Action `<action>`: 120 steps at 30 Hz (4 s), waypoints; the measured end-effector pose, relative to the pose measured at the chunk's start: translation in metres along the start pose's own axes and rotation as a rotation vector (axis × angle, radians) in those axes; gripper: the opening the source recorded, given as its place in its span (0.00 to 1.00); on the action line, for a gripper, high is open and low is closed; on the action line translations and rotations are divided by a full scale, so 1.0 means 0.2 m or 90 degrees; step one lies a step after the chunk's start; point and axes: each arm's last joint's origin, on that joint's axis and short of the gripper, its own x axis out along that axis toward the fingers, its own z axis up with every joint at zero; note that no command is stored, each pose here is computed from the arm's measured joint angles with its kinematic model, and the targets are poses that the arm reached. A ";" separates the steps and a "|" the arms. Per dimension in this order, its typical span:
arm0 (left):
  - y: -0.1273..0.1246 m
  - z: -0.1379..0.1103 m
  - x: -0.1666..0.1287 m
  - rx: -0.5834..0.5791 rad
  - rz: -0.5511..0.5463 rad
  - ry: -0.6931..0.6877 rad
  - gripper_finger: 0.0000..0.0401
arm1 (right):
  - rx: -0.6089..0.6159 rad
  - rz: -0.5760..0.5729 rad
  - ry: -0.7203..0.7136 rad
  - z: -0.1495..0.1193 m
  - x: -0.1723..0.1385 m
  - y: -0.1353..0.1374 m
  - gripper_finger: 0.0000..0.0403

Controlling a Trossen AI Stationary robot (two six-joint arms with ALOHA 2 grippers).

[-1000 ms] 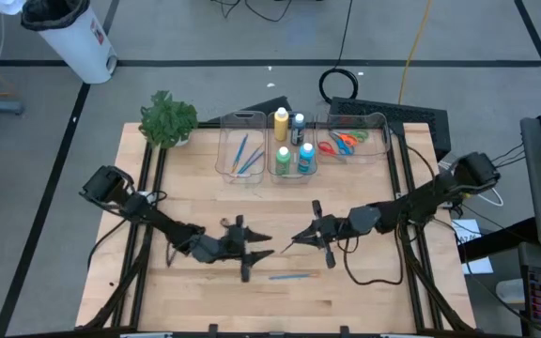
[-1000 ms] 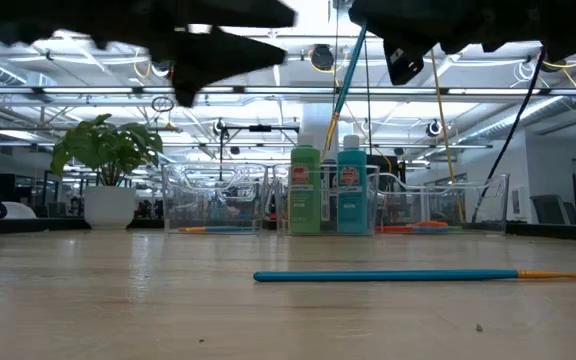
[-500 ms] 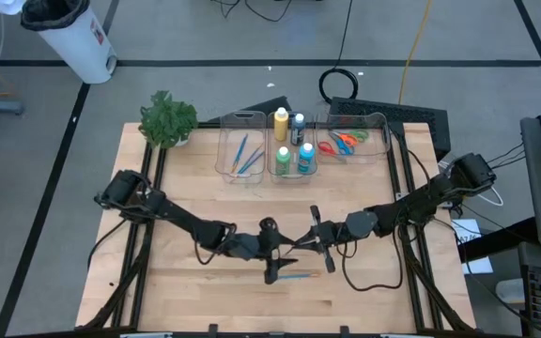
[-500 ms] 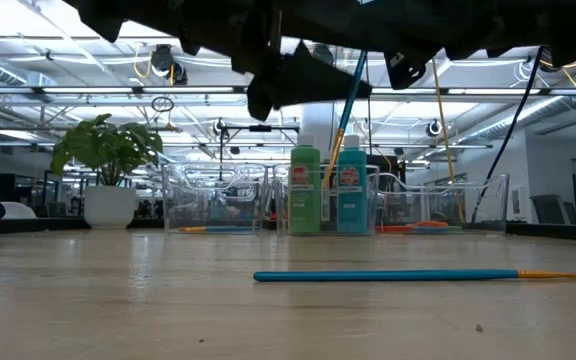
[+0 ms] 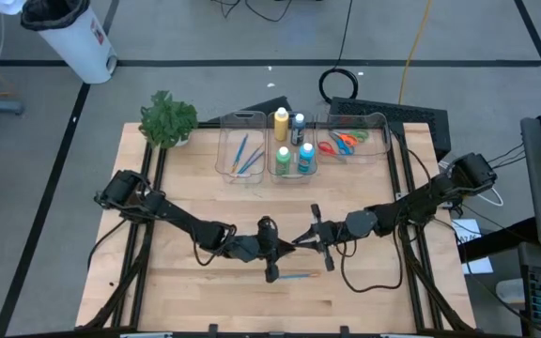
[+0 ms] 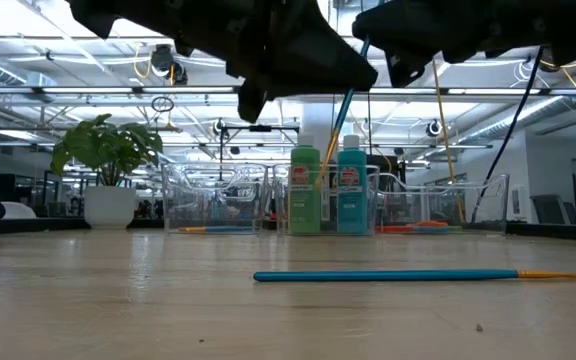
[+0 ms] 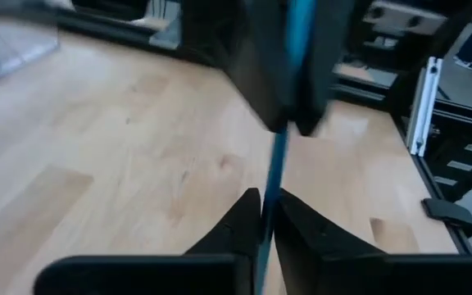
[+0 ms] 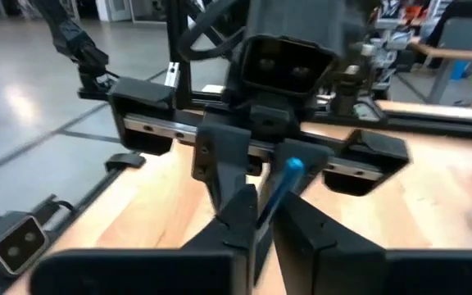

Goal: Pick & Place Paint Supplies
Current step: Put the blue paint brush into the left transparent bin

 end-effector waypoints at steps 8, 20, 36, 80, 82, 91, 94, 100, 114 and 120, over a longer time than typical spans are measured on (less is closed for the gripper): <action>-0.07 -0.02 -0.04 0.057 0.001 -0.016 0.05 | -0.017 -0.030 0.016 0.03 -0.16 -0.03 0.22; -0.15 0.00 -0.07 0.105 -0.059 -0.059 0.03 | 0.029 -0.023 -0.137 -0.05 -0.52 -0.08 0.27; 0.15 0.29 -0.44 0.072 0.073 -0.224 0.03 | 0.025 -0.025 -0.185 -0.07 -0.57 -0.09 0.25; 0.09 0.14 -0.59 0.085 -0.376 -0.181 0.04 | 0.028 -0.045 -0.166 -0.09 -0.56 -0.12 0.22; 0.07 0.14 -0.60 0.114 -0.379 -0.193 0.04 | 0.028 -0.045 -0.166 -0.09 -0.56 -0.12 0.23; 0.06 0.14 -0.61 0.103 -0.365 -0.203 0.04 | 0.028 -0.045 -0.164 -0.09 -0.56 -0.12 0.23; 0.06 0.14 -0.61 0.103 -0.364 -0.203 0.04 | 0.028 -0.045 -0.164 -0.09 -0.56 -0.12 0.23; 0.06 0.14 -0.61 0.103 -0.359 -0.204 0.04 | 0.028 -0.045 -0.164 -0.09 -0.56 -0.12 0.23; 0.09 0.15 -0.59 0.091 -0.241 -0.225 0.04 | 0.028 -0.045 -0.164 -0.09 -0.56 -0.12 0.23; 0.14 0.16 -0.57 0.060 -0.152 -0.238 0.04 | 0.028 -0.045 -0.164 -0.09 -0.56 -0.12 0.23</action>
